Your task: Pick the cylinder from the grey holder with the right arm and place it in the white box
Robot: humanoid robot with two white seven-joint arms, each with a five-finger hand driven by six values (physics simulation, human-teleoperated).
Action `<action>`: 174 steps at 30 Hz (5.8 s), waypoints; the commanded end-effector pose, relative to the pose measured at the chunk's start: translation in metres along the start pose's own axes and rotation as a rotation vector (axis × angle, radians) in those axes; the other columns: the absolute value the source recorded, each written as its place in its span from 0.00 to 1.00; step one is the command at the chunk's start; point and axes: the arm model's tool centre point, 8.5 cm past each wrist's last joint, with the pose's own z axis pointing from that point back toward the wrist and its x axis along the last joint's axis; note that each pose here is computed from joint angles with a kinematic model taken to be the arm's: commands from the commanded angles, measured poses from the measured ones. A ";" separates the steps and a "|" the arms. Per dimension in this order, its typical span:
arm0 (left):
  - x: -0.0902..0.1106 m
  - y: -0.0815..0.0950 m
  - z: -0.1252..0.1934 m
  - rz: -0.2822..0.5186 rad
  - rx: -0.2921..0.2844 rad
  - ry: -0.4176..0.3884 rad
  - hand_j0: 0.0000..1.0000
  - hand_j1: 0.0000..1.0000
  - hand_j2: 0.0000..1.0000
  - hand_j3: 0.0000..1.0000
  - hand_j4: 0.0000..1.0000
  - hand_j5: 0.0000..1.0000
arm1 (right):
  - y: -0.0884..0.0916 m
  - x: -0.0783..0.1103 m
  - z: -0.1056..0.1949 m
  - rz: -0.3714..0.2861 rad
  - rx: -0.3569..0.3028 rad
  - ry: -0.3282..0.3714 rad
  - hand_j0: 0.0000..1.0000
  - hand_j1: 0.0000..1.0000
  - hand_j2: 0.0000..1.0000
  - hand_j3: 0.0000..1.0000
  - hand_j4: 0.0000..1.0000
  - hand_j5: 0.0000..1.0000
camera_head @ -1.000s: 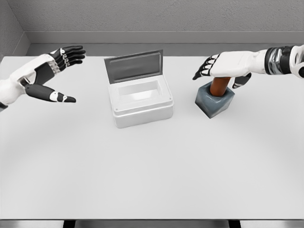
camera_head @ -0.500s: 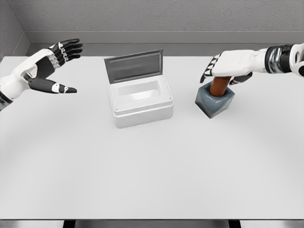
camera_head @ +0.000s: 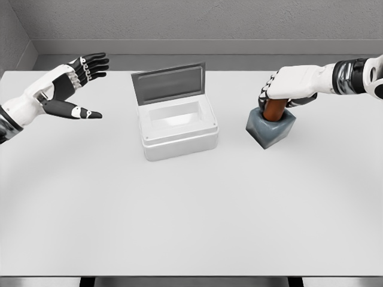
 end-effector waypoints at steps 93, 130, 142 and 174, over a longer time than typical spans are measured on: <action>-0.021 0.008 -0.014 0.066 0.061 0.005 1.00 1.00 1.00 1.00 1.00 1.00 | -0.119 0.063 -0.089 0.112 -0.167 -0.188 0.49 0.49 0.49 0.49 0.49 0.49; -0.031 -0.013 -0.050 0.118 0.019 -0.016 1.00 1.00 1.00 1.00 1.00 1.00 | -0.082 0.049 0.028 0.167 -0.246 -0.088 0.99 0.99 0.99 0.99 0.99 0.99; -0.032 -0.023 -0.066 0.138 -0.001 -0.028 1.00 1.00 1.00 1.00 1.00 1.00 | 0.004 0.028 0.118 -0.412 -0.578 -0.171 1.00 1.00 1.00 1.00 1.00 1.00; 0.009 0.020 0.037 -0.075 -0.006 0.095 1.00 1.00 1.00 1.00 1.00 1.00 | 0.092 0.068 0.084 -0.730 -0.747 -0.192 1.00 1.00 1.00 1.00 1.00 1.00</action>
